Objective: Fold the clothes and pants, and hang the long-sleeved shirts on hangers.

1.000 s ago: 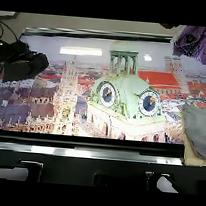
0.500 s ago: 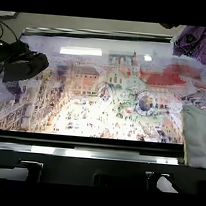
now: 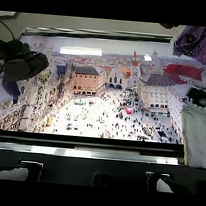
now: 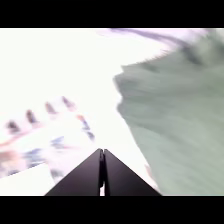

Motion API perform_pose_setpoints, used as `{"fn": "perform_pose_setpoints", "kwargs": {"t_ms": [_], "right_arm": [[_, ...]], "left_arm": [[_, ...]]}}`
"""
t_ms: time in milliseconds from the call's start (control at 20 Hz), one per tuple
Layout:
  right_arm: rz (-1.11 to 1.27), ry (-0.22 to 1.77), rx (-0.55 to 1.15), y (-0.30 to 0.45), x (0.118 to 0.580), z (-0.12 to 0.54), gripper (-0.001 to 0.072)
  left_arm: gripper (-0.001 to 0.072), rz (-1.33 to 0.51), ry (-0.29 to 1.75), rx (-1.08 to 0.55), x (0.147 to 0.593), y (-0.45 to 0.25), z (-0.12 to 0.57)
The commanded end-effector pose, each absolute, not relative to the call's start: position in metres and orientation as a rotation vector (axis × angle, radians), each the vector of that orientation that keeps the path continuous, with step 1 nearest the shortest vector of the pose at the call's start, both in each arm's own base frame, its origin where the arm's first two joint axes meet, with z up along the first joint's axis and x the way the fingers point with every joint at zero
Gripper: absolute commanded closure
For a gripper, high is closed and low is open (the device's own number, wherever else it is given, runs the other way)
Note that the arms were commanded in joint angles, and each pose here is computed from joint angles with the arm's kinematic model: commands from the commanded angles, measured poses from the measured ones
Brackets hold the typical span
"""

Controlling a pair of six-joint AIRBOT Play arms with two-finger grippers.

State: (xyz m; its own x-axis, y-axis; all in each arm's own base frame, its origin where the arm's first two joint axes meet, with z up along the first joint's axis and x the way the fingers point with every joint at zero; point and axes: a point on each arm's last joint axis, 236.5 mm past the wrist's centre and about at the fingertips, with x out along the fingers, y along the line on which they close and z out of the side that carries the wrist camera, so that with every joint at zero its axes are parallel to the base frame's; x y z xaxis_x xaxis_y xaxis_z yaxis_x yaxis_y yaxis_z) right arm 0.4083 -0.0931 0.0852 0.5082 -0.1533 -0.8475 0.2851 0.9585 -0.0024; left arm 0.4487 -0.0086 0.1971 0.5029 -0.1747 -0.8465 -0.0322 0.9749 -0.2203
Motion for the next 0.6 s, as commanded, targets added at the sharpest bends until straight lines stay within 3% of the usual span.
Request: {"fn": "perform_pose_setpoints", "kwargs": {"t_ms": [0, 250, 550], "right_arm": [[0.144, 0.911, -0.018, 0.054, 0.434, 0.107, 0.0672], [0.424, 0.931, -0.146, 0.179, 0.395, 0.104, 0.0672], [0.47, 0.908, -0.169, 0.199, 0.389, 0.107, 0.0672]], "left_arm": [[0.0691, -0.101, 0.972, -0.102, 0.428, -0.004, 0.208], [0.0691, -0.062, 0.865, -0.063, 0.375, 0.001, 0.192], [0.0688, -0.045, 0.869, -0.051, 0.355, 0.004, 0.189]]}}
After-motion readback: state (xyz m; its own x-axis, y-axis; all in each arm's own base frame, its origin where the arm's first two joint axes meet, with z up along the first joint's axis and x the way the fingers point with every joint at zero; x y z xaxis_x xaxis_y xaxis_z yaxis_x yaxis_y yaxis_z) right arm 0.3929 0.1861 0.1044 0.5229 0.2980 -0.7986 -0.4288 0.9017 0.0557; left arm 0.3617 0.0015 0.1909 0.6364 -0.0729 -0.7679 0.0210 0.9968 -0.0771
